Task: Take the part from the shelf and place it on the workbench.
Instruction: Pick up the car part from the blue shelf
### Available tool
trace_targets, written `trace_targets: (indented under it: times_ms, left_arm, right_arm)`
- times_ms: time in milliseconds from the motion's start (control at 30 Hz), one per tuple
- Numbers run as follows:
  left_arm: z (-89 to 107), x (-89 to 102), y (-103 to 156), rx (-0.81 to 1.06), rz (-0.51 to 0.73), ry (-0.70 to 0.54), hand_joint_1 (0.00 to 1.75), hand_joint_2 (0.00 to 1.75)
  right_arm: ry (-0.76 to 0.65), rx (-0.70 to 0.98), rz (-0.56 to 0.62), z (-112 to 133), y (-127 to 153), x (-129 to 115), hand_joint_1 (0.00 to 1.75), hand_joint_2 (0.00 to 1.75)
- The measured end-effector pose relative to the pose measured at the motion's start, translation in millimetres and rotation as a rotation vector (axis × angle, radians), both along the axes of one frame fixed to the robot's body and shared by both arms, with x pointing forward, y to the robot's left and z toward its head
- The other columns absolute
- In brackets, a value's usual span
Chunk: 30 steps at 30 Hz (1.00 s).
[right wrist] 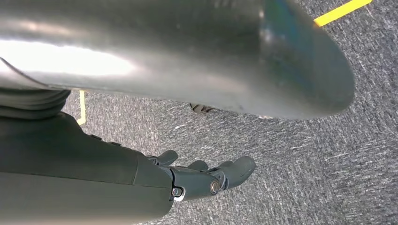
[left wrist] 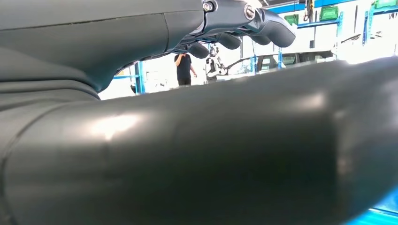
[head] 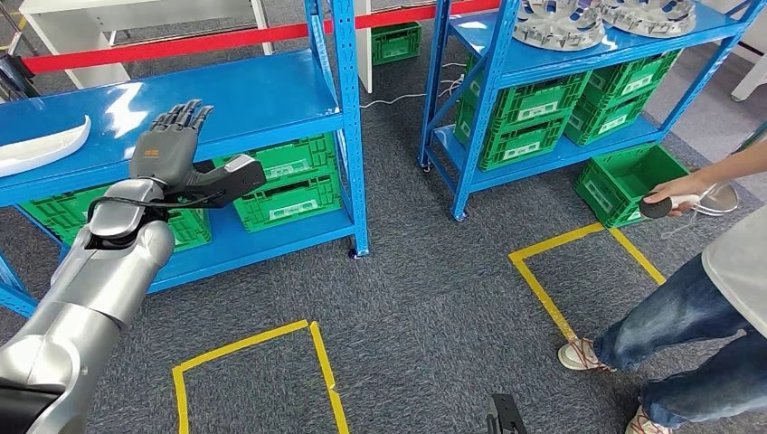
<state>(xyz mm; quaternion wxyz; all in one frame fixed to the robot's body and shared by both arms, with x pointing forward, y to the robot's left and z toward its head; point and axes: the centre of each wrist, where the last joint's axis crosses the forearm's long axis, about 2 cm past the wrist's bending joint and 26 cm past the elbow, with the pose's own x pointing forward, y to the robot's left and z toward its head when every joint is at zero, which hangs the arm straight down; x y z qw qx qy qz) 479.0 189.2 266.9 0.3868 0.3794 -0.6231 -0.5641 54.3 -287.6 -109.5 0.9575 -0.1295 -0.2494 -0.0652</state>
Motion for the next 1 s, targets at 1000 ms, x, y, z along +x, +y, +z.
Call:
trace_targets:
  times_ms: [1000]
  left_arm:
    - [0.4, 2.6, 4.5, 0.029, 0.037, 0.02, 0.0, 0.0]
  right_arm:
    - [-0.117, -0.098, 0.036, 0.6, -2.8, 1.3, 0.0, 0.0]
